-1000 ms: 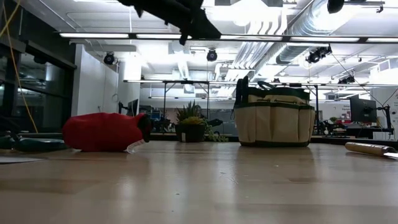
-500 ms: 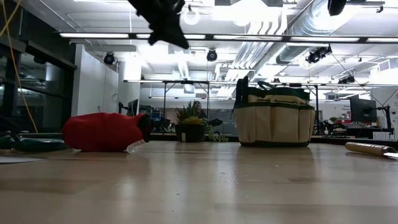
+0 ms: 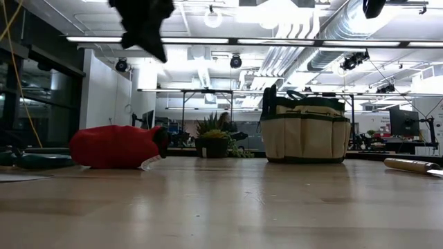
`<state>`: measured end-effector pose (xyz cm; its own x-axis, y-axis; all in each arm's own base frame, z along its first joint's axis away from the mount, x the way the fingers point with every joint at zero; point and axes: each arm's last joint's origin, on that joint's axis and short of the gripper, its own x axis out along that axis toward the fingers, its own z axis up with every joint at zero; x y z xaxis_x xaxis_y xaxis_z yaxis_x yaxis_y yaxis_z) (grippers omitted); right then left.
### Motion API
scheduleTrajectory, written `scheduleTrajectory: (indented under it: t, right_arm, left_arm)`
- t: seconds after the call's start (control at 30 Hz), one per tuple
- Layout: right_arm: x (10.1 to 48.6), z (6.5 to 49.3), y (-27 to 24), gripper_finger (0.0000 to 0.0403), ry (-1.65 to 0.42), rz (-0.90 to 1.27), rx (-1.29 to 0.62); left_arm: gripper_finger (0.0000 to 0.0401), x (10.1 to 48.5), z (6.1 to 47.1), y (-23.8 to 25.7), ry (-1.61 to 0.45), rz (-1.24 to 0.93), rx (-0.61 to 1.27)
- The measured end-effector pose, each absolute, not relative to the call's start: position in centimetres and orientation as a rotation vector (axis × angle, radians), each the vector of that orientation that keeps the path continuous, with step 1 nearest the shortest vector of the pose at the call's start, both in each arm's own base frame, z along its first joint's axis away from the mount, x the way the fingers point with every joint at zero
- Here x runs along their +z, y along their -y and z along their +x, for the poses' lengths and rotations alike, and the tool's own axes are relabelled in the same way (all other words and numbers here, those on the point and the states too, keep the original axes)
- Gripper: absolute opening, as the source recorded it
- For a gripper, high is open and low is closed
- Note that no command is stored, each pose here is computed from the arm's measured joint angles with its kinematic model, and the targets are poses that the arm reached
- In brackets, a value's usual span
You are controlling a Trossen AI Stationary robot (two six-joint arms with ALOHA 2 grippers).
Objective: Pick & Place Garden tools in Gardening bag
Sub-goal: Put the green shear scissors into the light brown gardening bag
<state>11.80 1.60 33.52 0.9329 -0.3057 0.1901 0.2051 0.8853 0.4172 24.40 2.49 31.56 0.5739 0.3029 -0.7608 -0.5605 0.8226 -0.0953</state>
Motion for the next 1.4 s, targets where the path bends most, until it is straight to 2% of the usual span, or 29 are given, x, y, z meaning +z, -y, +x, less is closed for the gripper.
scheduleTrajectory:
  t: [0.27,0.43,0.7,0.9,1.03,1.2,1.3,1.4]
  right_arm:
    - [33.0,11.8,-1.8,0.0135,0.197,0.432,-0.188]
    - [32.8,11.8,-1.9,0.0135,0.169,0.449,-0.158]
    - [32.3,11.9,-2.2,0.0135,0.108,0.438,-0.078]
    - [32.1,12.0,-2.4,0.0135,0.071,0.534,-0.022]
    - [31.8,12.0,-2.5,0.0135,0.034,0.619,0.000]
    - [31.5,12.2,-2.6,0.0135,0.004,0.697,0.017]
    - [31.4,12.5,-2.6,0.0135,-0.005,0.717,0.004]
    - [31.2,12.8,-2.7,0.0135,-0.019,0.742,-0.002]
  left_arm:
    - [0.0000,28.6,19.9,0.7,-0.828,-0.644,0.565]
    - [0.0000,27.5,18.7,2.8,-0.898,-0.742,0.606]
    - [0.0000,26.9,17.8,5.9,-1.031,-0.588,0.489]
    - [0.0000,26.3,16.2,6.8,-1.204,-0.440,0.415]
    - [0.0000,26.3,15.9,6.6,-1.220,-0.563,0.518]
    - [0.0003,25.7,15.3,6.4,-1.205,-0.802,0.755]
    - [0.0024,24.9,15.1,6.6,-1.239,-0.833,0.757]
    - [0.0067,23.7,14.8,6.6,-1.305,-0.876,0.771]
